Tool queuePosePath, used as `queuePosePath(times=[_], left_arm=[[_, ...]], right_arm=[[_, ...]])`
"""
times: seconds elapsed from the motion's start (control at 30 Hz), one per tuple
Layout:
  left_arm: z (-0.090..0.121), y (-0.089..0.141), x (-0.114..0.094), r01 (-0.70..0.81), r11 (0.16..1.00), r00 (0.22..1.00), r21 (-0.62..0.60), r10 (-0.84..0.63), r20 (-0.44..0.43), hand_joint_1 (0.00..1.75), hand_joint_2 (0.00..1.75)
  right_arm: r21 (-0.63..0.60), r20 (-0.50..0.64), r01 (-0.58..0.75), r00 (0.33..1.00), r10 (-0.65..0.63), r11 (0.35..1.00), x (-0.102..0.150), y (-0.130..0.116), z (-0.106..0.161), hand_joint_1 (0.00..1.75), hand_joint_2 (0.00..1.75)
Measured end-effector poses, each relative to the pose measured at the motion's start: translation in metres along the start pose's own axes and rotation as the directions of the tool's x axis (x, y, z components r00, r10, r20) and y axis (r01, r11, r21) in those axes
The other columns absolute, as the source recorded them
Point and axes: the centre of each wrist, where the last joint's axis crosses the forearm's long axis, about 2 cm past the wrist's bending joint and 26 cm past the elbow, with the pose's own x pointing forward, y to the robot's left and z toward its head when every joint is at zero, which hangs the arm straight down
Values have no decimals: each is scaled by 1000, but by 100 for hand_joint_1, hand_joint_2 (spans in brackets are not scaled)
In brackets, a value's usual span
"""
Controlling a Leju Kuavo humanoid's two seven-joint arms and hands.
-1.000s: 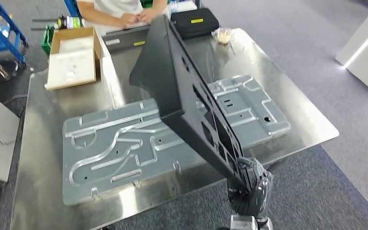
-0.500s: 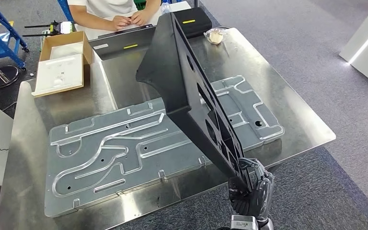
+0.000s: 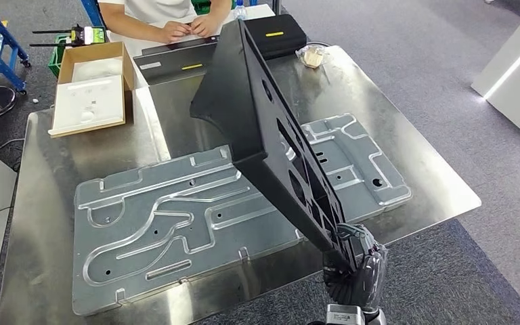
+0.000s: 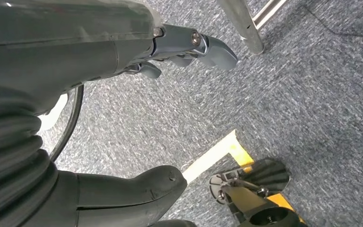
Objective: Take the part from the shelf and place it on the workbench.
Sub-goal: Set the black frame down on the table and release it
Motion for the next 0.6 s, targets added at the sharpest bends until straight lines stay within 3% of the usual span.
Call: queuePosePath(times=[0.6], left_arm=[[-1, 0, 1, -38, 999, 999, 15, 38, -32, 0, 175]], right_arm=[[-24, -5, -7, 1000, 7, 1000, -3, -5, -4, 175, 175]])
